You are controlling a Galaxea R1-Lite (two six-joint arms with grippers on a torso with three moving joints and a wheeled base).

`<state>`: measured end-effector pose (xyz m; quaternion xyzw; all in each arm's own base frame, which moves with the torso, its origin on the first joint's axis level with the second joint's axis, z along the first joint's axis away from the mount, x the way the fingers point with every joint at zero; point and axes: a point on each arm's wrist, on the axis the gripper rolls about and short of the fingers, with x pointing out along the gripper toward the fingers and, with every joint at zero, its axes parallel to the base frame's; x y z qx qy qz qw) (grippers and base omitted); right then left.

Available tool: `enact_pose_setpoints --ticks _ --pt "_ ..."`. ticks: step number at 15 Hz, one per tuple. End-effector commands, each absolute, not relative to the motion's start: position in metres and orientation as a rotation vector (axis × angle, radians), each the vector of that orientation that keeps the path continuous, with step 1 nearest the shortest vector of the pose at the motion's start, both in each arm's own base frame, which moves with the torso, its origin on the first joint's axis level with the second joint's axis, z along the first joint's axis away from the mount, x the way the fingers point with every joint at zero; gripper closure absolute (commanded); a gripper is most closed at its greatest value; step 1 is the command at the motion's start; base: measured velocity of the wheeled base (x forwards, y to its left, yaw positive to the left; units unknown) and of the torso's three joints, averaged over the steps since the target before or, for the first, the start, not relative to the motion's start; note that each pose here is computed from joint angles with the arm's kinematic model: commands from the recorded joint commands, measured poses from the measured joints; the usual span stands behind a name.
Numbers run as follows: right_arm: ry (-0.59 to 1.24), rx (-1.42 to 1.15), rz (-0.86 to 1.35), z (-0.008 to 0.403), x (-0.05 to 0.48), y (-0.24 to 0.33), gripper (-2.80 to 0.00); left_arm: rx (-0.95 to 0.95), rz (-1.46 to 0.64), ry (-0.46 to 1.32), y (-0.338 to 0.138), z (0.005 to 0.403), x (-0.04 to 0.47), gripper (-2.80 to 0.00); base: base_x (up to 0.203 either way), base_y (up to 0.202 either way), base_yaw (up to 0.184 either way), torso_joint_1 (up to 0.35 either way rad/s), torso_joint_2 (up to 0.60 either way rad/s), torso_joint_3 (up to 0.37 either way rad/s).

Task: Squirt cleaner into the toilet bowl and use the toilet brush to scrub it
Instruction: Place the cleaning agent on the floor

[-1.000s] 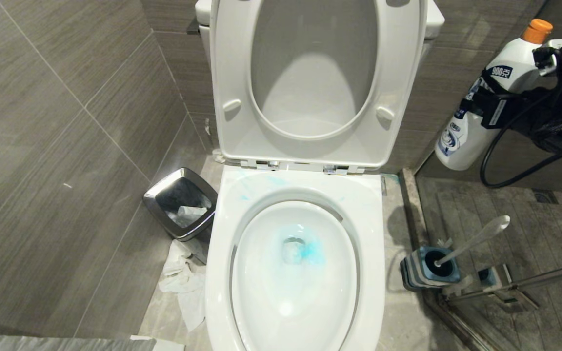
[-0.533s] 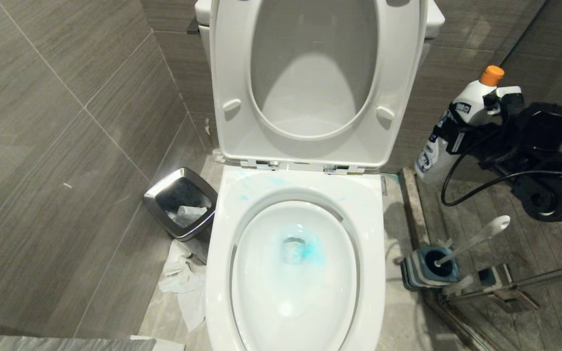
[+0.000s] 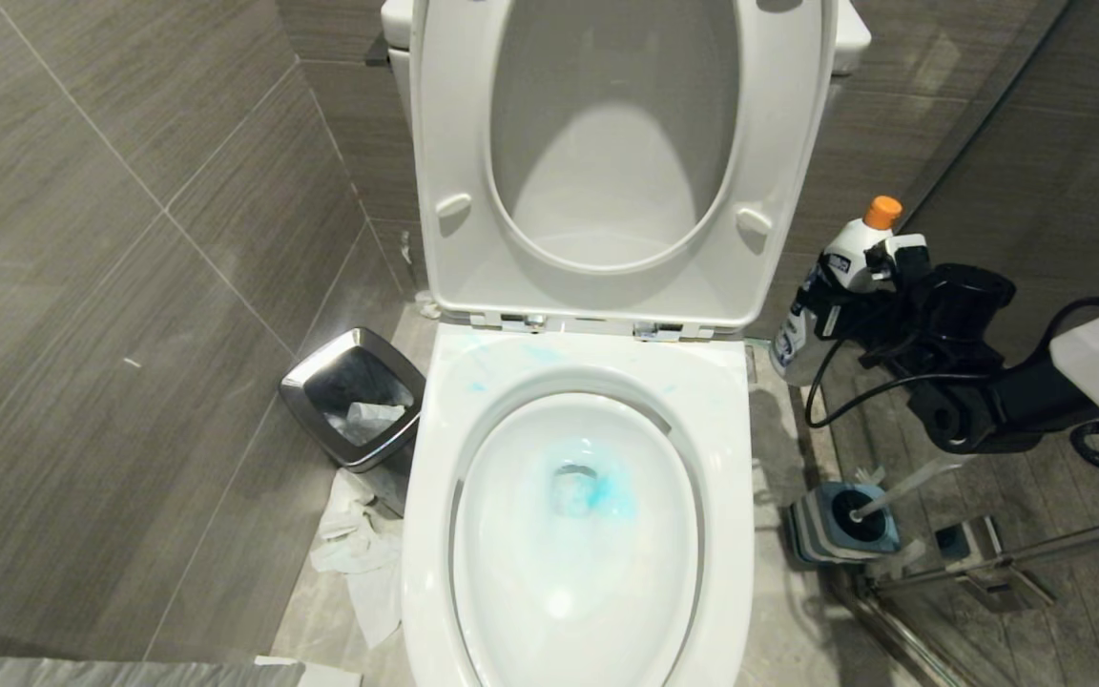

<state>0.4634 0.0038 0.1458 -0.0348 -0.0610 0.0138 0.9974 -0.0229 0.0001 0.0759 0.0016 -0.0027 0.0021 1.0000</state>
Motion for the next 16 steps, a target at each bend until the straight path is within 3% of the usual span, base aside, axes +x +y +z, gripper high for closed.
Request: enact_pose_setpoints --ticks 1,6,16 --pt "-0.102 -0.071 0.034 0.129 0.473 0.007 0.0 0.003 0.005 0.0 0.0 0.075 -0.022 0.0 0.0 0.0 0.0 0.006 0.0 -0.076" --pt "-0.086 -0.07 0.054 0.124 0.479 0.017 0.0 0.003 0.005 0.002 0.0 0.075 -0.022 0.0 0.0 0.0 0.0 0.0 0.0 -0.166" --pt "-0.224 -0.186 0.051 0.154 0.477 0.025 0.0 0.003 0.005 0.001 0.0 0.075 -0.022 0.0 0.0 0.0 0.0 0.0 0.0 -0.195"
